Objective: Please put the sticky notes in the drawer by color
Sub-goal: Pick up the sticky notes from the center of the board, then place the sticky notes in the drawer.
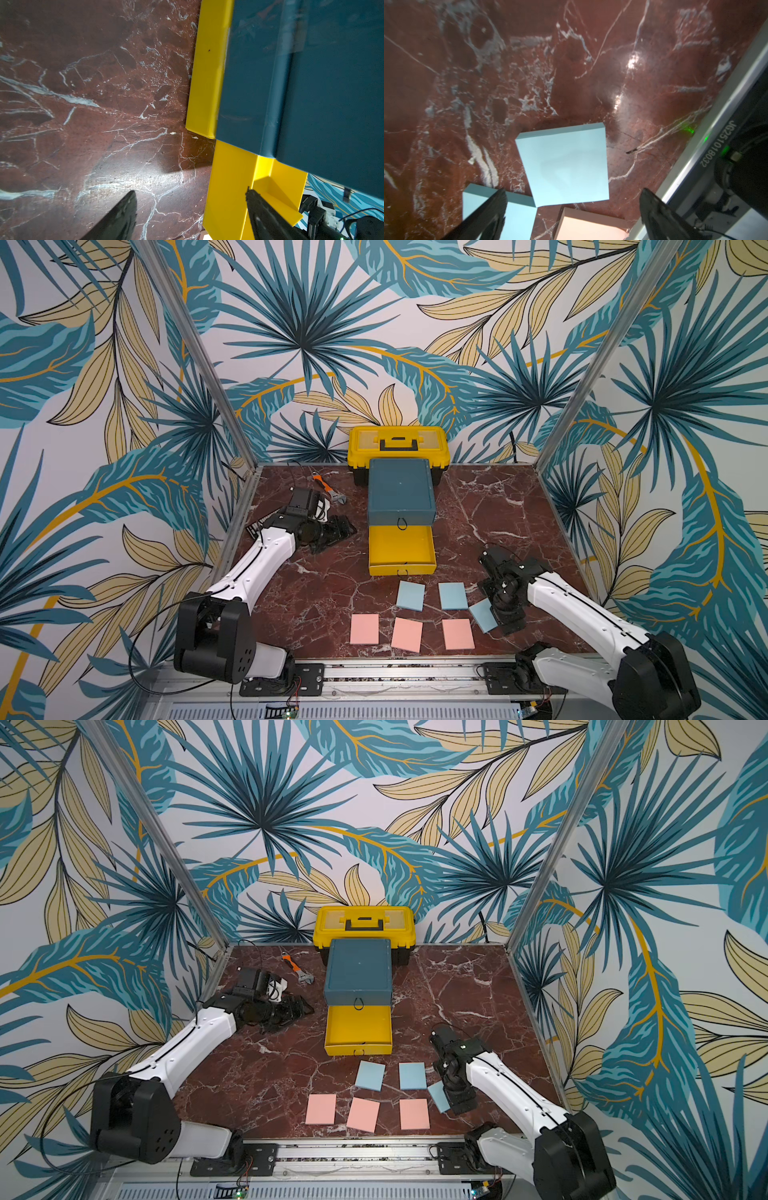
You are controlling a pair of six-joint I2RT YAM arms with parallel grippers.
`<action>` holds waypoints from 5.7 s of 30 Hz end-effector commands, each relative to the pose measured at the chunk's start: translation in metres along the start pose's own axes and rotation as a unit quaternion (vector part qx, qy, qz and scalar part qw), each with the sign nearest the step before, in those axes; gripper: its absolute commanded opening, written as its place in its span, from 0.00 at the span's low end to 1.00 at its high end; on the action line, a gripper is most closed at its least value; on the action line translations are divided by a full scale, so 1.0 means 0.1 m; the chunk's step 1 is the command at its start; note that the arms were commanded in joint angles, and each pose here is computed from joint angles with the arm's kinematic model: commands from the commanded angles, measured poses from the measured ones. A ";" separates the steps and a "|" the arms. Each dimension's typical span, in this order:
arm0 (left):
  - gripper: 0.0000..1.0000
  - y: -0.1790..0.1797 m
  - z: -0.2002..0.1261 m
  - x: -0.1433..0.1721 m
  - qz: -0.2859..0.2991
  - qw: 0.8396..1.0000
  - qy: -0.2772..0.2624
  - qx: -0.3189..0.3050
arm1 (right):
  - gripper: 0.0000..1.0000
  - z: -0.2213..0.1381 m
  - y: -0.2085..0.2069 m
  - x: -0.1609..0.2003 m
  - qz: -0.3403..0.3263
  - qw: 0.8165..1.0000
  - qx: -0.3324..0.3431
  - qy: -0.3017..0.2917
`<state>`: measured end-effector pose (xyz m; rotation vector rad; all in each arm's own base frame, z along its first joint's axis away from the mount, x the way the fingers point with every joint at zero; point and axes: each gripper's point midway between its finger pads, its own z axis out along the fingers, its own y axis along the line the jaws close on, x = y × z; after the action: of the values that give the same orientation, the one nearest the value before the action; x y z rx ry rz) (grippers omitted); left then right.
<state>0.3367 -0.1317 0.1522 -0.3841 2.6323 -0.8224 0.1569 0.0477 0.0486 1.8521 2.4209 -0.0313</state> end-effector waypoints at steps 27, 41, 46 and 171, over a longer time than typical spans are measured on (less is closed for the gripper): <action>0.84 0.05 0.00 -0.08 -0.001 1.000 -0.001 -0.021 | 0.99 0.41 0.07 0.06 -0.016 1.000 -0.007 0.025; 0.84 0.10 -0.03 -0.04 0.000 1.000 0.000 -0.032 | 0.98 0.54 0.04 0.09 -0.025 0.999 0.011 0.030; 0.84 0.08 -0.03 -0.03 -0.003 1.000 0.001 -0.027 | 0.91 0.51 0.01 0.06 -0.026 0.999 0.001 0.023; 0.84 0.23 -0.20 0.13 -0.027 0.998 -0.013 -0.057 | 0.75 -1.19 2.10 1.49 -0.524 0.816 -0.221 -0.103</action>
<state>0.3153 -0.1128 0.1474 -0.4833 2.6817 -0.6918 0.3237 0.2643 0.1630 0.2018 2.5981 0.2513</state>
